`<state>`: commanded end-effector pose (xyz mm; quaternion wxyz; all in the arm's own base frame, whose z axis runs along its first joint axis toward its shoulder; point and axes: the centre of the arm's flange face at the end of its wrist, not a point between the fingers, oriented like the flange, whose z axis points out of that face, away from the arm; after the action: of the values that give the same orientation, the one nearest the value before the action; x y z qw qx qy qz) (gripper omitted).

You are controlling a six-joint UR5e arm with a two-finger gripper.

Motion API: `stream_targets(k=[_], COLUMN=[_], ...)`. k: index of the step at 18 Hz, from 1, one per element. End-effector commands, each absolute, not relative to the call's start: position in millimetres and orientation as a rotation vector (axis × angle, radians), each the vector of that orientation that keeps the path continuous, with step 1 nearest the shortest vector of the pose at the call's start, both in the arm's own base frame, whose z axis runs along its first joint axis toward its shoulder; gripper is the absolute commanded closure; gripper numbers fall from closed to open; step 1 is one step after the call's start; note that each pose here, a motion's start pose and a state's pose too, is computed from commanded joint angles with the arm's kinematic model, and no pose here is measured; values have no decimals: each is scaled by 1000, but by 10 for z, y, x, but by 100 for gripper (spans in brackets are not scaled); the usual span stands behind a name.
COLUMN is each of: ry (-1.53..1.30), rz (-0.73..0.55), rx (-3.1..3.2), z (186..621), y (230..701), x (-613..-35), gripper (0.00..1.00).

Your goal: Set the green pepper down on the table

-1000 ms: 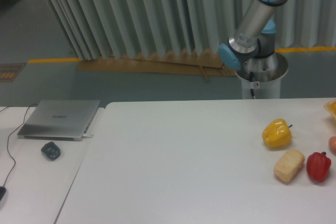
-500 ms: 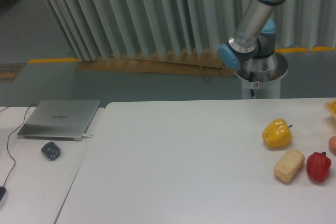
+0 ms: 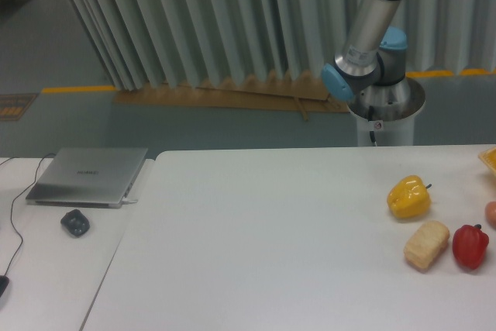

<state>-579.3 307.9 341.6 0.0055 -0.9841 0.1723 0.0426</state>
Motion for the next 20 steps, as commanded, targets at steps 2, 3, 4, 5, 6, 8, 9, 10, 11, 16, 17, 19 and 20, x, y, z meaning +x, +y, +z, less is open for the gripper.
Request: stream_targets(k=[2, 3, 4, 5, 6, 8, 9, 10, 11, 16, 17, 19, 20], ry=[556, 573, 603, 641, 670, 761, 823, 860, 874, 940, 963, 1037, 1074], rz=[114, 102, 83, 80, 67, 28, 26, 22, 36, 22, 21, 29, 34], rx=[-3080, -3077, -3070, -3063, -3060, -3042, -3029, -3019, -3014, -3000, -3000, -3033, -3041], z=[3485, 3539, 3551, 3651, 3703, 3720, 3726, 3725, 3791, 3925, 3937, 3937, 3939], y=[3117, 3117, 3130, 3140, 3136, 3193, 3263, 3309, 3332, 3529, 3590, 3723, 3803], x=[-5714, -5674, -5640, -5575, -5533, -5462, -5413, -5374, -5325, -5095, -5044, -4931, -4864], gripper=[48, 49, 49, 49, 49, 49, 49, 48, 48, 48, 48, 48, 48])
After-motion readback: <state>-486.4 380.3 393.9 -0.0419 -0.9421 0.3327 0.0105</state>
